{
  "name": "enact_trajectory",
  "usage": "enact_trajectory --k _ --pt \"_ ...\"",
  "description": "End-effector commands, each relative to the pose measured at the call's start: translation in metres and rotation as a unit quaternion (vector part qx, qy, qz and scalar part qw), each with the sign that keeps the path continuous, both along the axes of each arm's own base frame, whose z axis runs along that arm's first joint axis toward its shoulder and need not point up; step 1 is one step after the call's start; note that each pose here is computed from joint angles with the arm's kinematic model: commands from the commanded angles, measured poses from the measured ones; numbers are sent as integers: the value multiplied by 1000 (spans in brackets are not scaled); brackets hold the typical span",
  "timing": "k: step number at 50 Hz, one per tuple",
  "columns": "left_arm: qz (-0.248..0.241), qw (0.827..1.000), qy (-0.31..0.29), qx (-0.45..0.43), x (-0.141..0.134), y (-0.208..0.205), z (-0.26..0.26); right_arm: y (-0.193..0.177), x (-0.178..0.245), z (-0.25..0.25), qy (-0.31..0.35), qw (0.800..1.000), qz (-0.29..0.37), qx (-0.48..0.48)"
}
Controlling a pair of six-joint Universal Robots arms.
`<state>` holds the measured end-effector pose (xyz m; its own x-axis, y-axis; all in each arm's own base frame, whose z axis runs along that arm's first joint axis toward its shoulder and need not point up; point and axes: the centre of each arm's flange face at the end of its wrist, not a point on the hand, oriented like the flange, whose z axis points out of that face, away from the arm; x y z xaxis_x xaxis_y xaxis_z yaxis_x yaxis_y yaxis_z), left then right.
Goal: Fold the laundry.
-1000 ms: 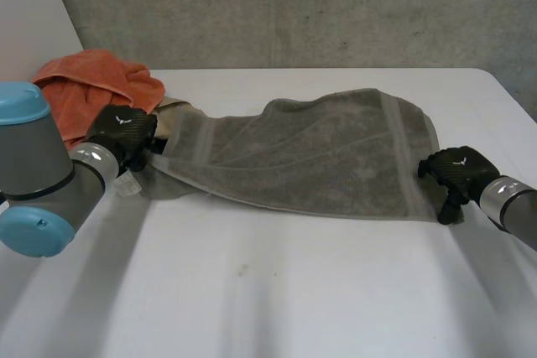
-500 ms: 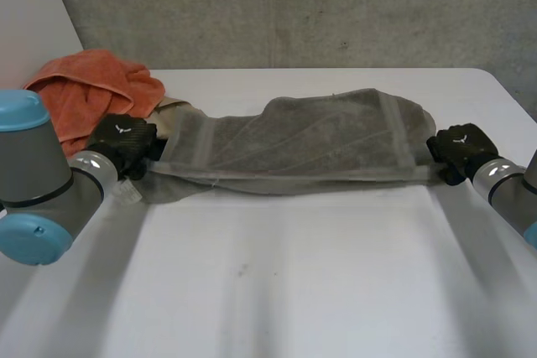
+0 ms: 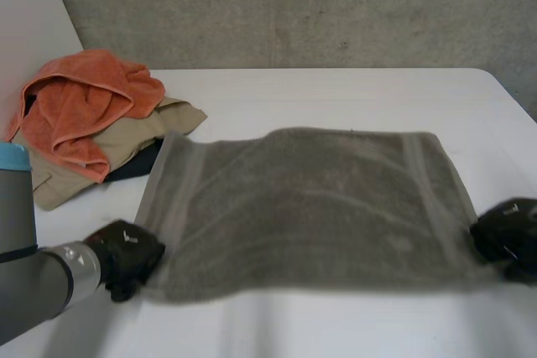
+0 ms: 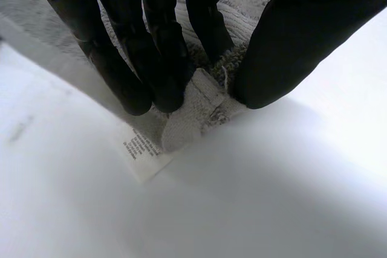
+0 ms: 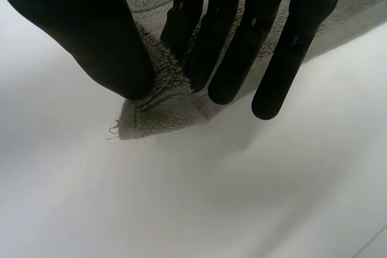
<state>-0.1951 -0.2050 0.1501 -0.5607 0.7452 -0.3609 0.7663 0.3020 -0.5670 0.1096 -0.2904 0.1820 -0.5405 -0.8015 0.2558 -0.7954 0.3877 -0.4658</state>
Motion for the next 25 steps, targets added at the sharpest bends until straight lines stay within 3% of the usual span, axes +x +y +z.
enact_trajectory --k 1,6,10,14,25 --pt "-22 999 -25 -20 -7 -13 4 -18 1 2 16 999 -15 -38" --pt "10 991 15 -136 -28 -64 20 -50 15 -3 -13 992 -44 -114" --pt "54 968 71 -234 -45 -118 30 -81 27 -6 -43 978 -58 -194" --pt "88 942 110 -305 -58 -170 31 -118 35 -10 -77 952 -91 -282" --pt "62 936 120 -326 -95 -215 3 -167 60 -29 -93 913 -89 -386"
